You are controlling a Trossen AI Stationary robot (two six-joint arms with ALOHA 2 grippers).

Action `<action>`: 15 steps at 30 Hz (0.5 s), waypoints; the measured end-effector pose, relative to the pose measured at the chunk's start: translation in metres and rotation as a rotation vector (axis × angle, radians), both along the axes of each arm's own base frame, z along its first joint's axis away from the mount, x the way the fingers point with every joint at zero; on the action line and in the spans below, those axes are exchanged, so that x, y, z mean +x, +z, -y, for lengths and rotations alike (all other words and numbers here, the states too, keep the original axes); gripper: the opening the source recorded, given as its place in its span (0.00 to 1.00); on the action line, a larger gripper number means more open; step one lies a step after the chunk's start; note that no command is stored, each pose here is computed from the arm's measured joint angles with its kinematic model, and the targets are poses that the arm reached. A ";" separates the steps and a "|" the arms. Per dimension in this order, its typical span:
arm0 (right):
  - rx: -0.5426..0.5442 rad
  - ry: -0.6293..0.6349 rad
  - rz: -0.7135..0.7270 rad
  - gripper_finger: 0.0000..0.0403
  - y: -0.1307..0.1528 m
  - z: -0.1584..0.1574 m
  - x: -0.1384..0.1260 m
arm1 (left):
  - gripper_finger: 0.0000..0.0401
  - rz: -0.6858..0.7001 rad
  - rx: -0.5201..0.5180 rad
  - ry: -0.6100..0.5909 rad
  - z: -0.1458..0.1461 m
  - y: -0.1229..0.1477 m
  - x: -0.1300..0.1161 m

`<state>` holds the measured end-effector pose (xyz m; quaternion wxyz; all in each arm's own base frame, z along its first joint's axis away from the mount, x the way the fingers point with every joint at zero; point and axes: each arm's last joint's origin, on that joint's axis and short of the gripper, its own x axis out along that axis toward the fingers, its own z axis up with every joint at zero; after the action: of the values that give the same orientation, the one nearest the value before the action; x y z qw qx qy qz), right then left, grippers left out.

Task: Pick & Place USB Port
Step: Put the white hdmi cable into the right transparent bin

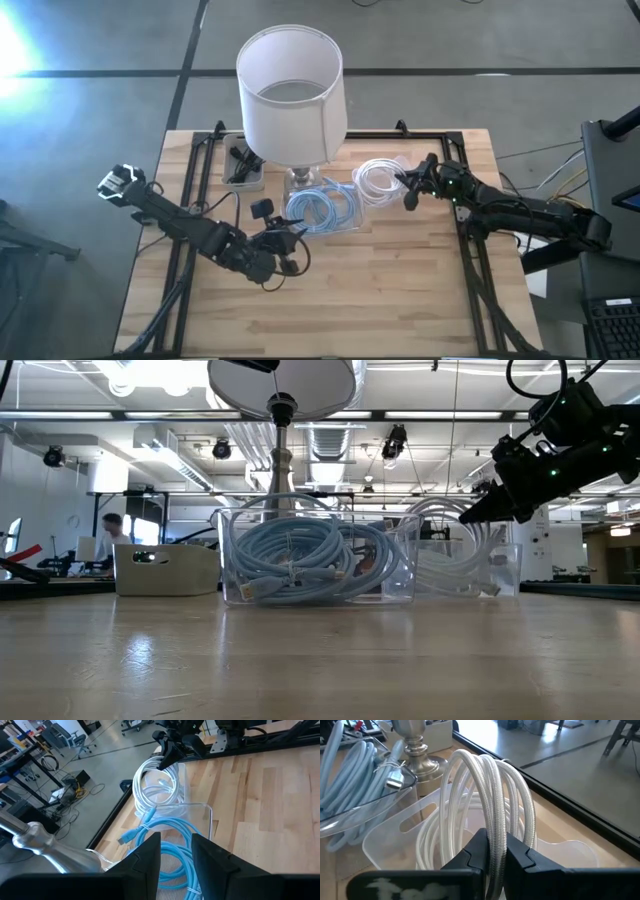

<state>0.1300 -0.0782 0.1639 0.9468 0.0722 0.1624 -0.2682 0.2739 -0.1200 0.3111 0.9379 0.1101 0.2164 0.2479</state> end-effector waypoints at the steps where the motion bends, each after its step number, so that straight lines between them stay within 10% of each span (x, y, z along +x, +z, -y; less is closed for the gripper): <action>1: 0.000 0.000 0.000 0.07 0.000 0.000 0.000 | 0.28 -0.001 -0.001 -0.001 0.000 0.000 0.000; 15: 0.099 -0.044 0.069 0.07 0.001 0.000 0.000 | 0.28 -0.001 -0.002 -0.002 0.000 0.000 0.000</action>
<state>0.1302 -0.0783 0.1648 0.9411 0.1315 0.1408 -0.2778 0.2739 -0.1201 0.3110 0.9382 0.1095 0.2169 0.2466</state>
